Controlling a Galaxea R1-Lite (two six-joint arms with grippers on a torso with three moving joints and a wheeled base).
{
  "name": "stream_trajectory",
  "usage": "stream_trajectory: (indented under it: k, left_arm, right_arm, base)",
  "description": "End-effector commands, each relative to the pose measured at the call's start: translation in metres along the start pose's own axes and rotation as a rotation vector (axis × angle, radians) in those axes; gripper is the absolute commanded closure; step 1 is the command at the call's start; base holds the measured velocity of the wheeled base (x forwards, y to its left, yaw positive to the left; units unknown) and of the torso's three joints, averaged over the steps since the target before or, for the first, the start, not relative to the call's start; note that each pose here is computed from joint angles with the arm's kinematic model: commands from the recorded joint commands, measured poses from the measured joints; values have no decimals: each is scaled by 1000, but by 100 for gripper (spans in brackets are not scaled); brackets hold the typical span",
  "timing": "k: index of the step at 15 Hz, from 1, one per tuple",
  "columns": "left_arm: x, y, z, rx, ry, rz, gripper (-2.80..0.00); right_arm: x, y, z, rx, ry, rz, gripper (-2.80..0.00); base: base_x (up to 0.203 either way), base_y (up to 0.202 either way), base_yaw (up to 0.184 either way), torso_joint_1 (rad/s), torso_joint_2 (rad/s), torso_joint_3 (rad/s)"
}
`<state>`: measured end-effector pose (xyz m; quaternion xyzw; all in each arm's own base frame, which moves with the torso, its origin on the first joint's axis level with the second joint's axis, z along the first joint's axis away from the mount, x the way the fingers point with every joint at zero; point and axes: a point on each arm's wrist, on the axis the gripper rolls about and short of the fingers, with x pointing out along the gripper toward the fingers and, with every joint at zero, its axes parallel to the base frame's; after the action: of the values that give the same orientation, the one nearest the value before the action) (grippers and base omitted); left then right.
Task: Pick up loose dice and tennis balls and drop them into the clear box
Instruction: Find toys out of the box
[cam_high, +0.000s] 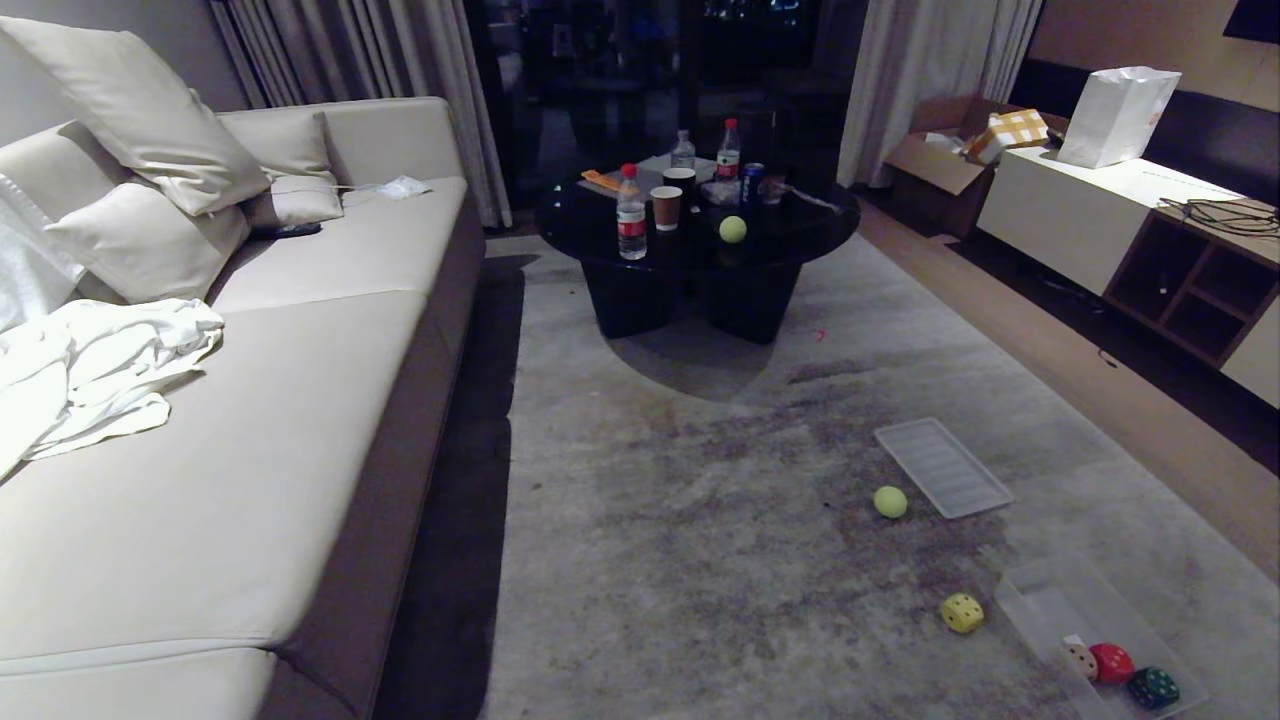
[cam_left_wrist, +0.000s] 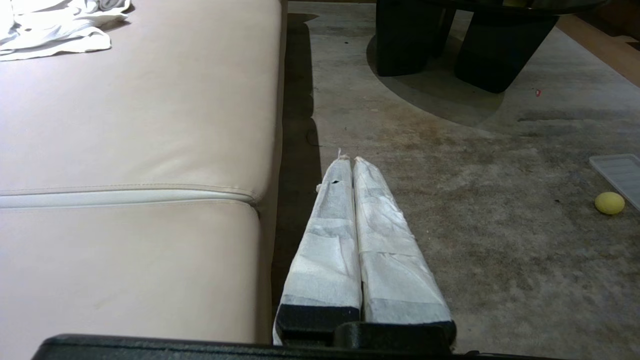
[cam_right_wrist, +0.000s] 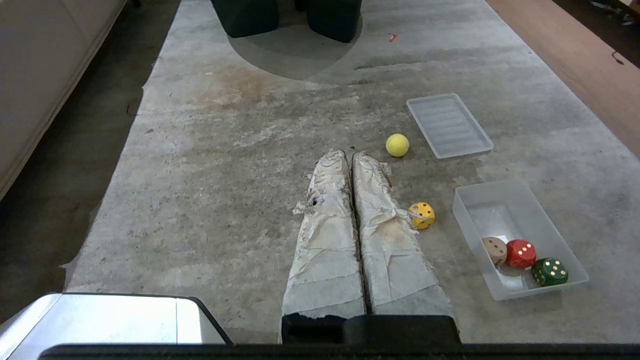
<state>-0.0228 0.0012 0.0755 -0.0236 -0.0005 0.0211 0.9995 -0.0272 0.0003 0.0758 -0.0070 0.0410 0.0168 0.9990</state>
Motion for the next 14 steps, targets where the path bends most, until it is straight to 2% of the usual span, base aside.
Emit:
stream_trajectory:
  k: [1, 14]
  left_arm:
    - [0, 0, 0, 0, 3, 1, 0]
    - [0, 0, 0, 0, 3, 1, 0]
  right_arm:
    - [0, 0, 0, -1, 2, 1, 0]
    - [0, 0, 0, -2, 2, 2, 0]
  base:
    - [0, 0, 0, 0, 0, 0]
    - [0, 0, 0, 0, 0, 0]
